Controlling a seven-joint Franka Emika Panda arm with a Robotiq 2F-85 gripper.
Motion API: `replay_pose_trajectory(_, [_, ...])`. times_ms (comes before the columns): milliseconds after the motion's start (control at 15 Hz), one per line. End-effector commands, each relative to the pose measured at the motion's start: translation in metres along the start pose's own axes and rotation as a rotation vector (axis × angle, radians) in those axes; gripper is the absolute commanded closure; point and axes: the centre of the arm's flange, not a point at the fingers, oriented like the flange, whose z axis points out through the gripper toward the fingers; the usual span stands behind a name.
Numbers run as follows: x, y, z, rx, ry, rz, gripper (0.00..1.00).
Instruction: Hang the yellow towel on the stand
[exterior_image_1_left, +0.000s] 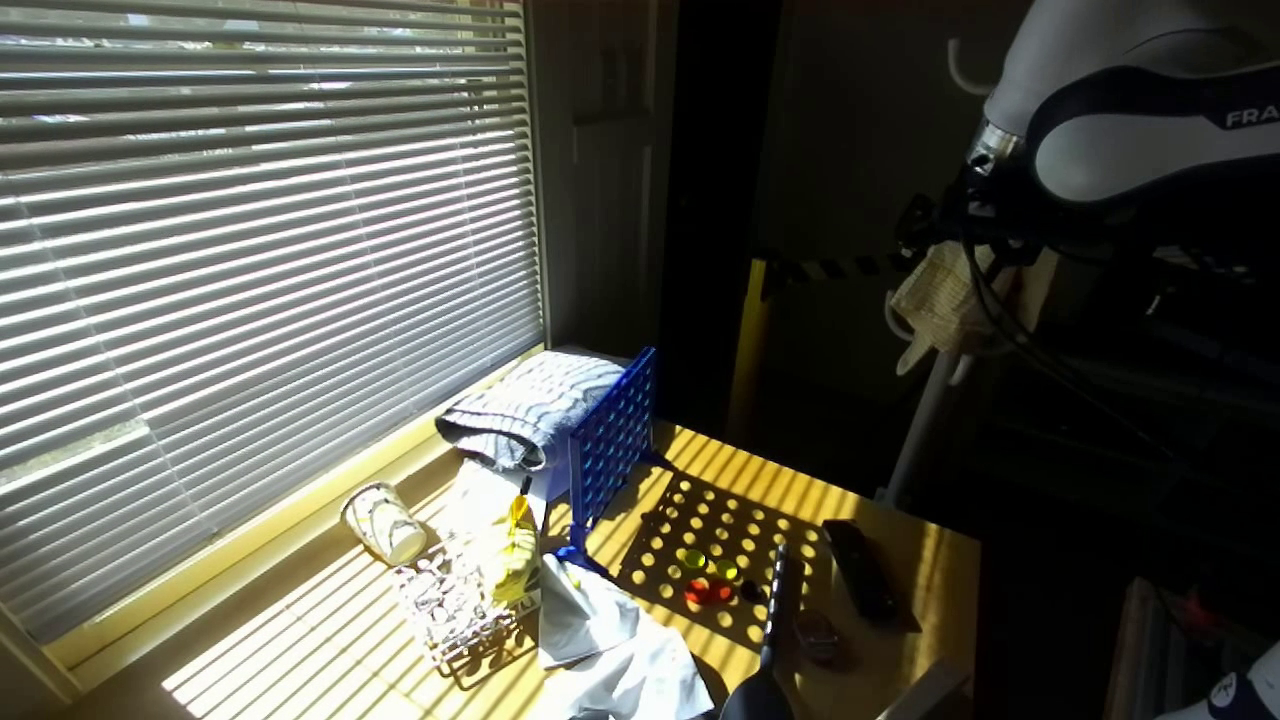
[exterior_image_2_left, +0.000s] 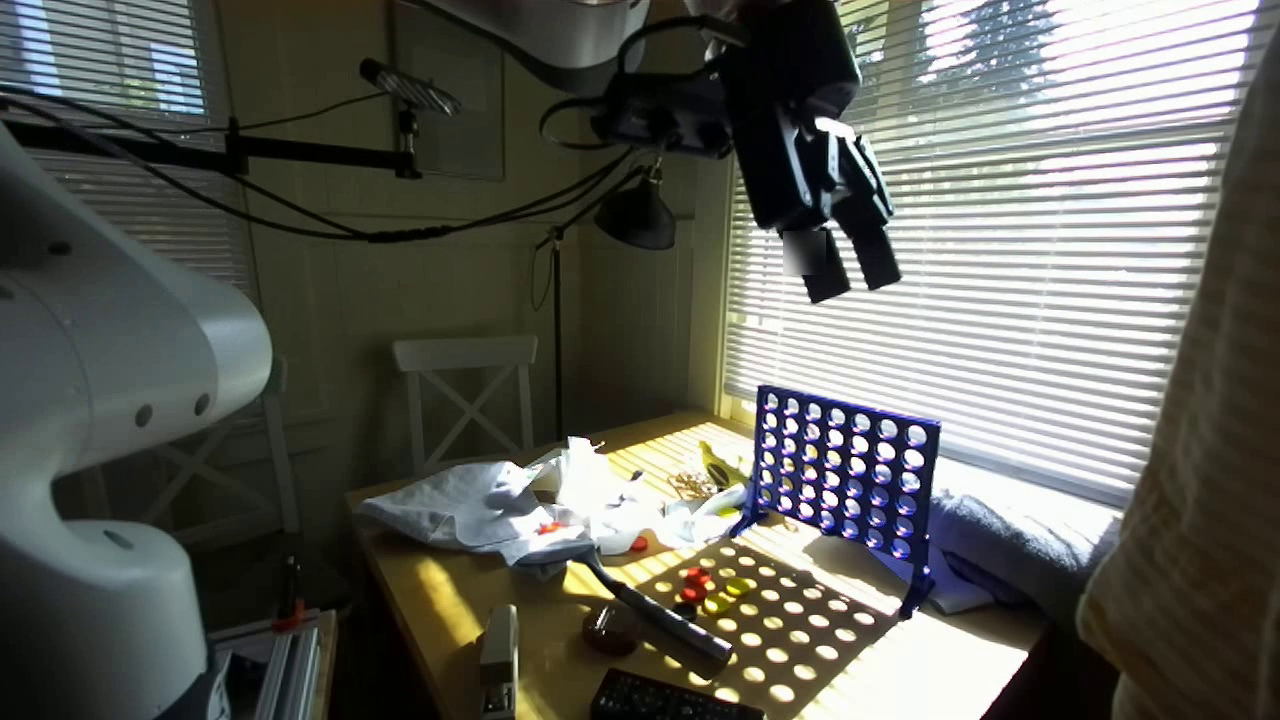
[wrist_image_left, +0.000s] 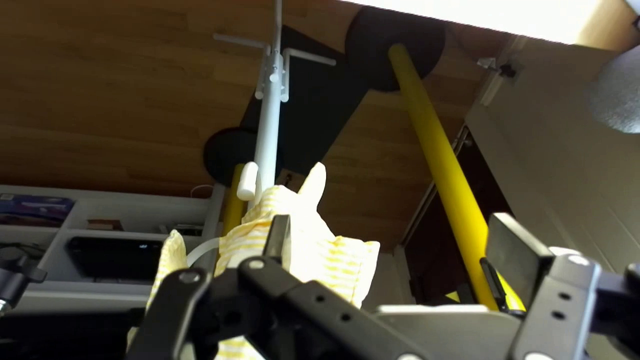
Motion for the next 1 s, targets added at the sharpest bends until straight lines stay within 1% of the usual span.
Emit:
replay_pose_trajectory(0, [-0.004, -0.015, 0.003, -0.019, -0.066, -0.003, 0.00])
replay_pose_trajectory(200, [-0.014, -0.021, 0.008, -0.020, -0.108, -0.022, 0.00])
replay_pose_trajectory(400, [-0.026, -0.027, 0.012, -0.007, -0.163, -0.065, 0.00])
replay_pose_trajectory(600, [-0.034, -0.032, 0.014, -0.009, -0.181, -0.105, 0.00])
replay_pose_trajectory(933, [-0.049, -0.039, 0.017, 0.008, -0.236, -0.177, 0.00])
